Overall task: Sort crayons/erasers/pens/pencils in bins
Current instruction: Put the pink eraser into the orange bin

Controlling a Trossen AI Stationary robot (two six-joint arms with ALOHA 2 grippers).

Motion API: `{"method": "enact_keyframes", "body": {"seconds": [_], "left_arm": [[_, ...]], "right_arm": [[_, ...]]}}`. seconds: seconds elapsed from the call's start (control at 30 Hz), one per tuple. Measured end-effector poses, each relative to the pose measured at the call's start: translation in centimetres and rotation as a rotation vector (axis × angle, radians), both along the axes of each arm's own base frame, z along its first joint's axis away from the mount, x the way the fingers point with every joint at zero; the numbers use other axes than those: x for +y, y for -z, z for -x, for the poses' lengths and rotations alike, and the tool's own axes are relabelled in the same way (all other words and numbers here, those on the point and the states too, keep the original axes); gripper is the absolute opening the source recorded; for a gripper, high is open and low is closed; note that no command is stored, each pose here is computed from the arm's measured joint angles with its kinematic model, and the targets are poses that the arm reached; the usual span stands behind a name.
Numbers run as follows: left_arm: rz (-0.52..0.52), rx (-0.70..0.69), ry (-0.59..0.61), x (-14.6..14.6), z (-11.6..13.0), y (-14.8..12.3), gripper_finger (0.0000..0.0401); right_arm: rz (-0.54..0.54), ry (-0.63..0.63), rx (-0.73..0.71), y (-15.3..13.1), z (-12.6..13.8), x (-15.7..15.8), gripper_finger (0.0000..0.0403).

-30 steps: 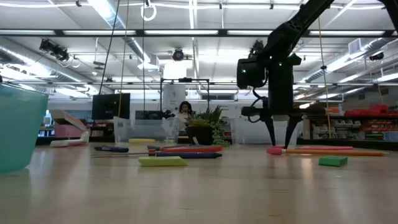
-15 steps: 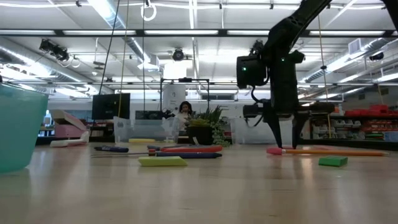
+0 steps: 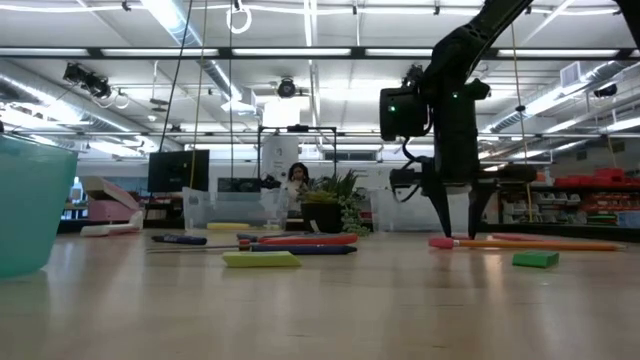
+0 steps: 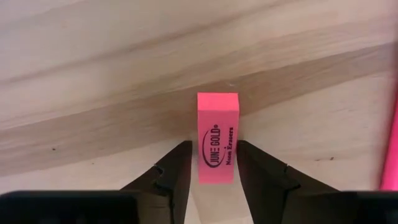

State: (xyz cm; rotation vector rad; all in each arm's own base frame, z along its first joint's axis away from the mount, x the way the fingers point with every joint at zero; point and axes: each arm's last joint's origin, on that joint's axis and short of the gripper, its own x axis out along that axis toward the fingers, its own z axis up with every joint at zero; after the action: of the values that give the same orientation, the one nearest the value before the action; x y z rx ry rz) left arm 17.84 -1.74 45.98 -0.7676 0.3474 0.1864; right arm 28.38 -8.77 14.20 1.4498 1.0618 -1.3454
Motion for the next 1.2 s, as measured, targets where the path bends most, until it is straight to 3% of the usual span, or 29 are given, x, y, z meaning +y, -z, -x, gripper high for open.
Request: {"method": "enact_keyframes", "body": {"seconds": [0.27, 0.4, 0.57, 0.73, 0.87, 0.97, 1.2], "left_arm": [[-0.029, 0.001, 0.012, 0.0, 0.0, 0.0, 0.008], [-0.023, 0.002, 0.038, -0.1, 0.0, 0.0, 0.0082], [-0.038, 0.003, 0.063, -0.1, 0.0, 0.0, 0.0086], [-0.046, 0.003, 0.078, -0.2, 0.0, 0.0, 0.0084], [-0.045, 0.003, 0.116, -0.3, 0.0, 0.0, 0.008], [-0.063, 0.003, 0.128, -0.3, 0.0, 0.0, 0.0082], [-0.087, 0.003, 0.145, -0.3, 0.0, 0.0, 0.0083]], "right_arm": [[0.017, -0.086, -0.006, -0.2, -0.4, 1.2, 0.0054], [0.025, -0.13, -0.022, -0.8, -0.5, 2.1, 0.0037], [0.031, -0.206, -0.084, -4.1, -0.5, 3.9, 0.0027], [0.05, -0.197, -0.164, -7.3, 0.3, 6.2, 0.0009], [0.046, -0.171, -0.219, -8.9, 1.0, 8.3, 0.0007], [0.112, -0.184, -0.212, -9.1, 1.3, 8.8, 0.0011], [0.227, -0.435, -0.156, -7.4, 0.0, 7.0, 0.0041]]}}
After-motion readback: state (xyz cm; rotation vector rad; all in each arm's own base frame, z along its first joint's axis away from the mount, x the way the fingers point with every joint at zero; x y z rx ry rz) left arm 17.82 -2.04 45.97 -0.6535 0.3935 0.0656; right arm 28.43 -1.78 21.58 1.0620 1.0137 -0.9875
